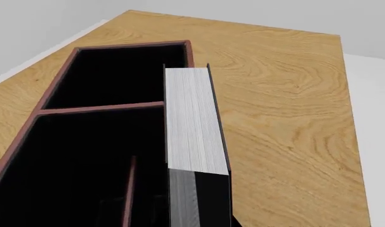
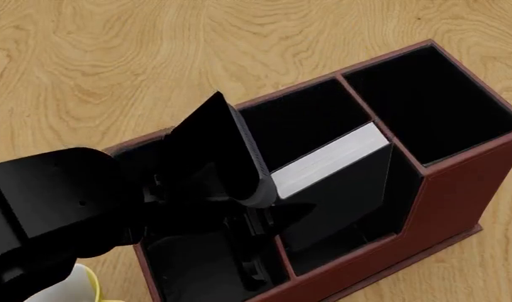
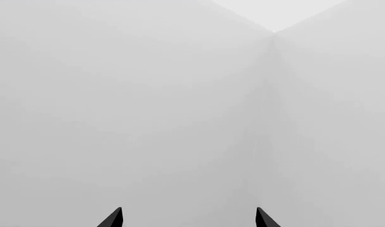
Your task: Pick up the book and place it in the back compartment of the caddy.
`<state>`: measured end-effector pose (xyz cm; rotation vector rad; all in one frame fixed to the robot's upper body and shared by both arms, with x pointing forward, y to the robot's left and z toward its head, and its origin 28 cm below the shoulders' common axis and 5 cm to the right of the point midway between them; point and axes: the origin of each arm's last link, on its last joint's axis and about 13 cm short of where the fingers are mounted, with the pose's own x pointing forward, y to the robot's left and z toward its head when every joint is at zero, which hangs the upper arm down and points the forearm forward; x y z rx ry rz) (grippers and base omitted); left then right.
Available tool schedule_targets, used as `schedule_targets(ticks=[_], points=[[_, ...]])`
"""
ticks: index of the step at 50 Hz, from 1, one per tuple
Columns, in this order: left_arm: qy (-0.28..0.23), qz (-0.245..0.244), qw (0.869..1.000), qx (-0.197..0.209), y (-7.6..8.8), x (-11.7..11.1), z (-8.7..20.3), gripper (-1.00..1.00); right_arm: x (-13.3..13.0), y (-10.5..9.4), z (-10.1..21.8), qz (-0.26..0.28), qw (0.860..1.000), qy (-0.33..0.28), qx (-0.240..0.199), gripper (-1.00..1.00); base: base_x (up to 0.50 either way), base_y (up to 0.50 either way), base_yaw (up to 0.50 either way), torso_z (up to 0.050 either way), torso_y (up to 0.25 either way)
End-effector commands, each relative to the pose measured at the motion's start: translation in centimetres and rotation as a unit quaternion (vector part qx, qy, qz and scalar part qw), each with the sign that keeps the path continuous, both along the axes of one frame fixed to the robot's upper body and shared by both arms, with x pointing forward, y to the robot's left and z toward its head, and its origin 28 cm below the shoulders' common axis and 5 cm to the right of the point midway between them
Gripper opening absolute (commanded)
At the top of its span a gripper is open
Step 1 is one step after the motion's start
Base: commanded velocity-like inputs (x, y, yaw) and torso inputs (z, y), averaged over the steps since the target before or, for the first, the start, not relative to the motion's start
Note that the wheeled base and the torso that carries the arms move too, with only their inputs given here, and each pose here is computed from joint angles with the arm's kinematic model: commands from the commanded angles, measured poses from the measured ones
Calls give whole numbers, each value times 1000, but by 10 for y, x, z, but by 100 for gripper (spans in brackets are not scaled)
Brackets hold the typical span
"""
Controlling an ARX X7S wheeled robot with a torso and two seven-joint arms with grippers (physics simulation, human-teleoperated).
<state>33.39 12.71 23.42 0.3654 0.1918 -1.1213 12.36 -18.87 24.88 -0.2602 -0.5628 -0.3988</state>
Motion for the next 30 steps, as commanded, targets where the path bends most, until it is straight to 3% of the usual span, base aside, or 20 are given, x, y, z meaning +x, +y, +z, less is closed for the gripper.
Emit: schedule_targets(ticks=[1, 30], points=[[1, -3, 1000, -16, -4, 4, 0, -100, 0, -1, -1, -2, 1000, 1, 1, 100, 0, 0, 0, 0, 0], [15, 0, 1000, -7, -10, 22, -18, -100, 2, -2, -2, -5, 1000, 4, 0, 100, 0, 0, 0, 0, 1]])
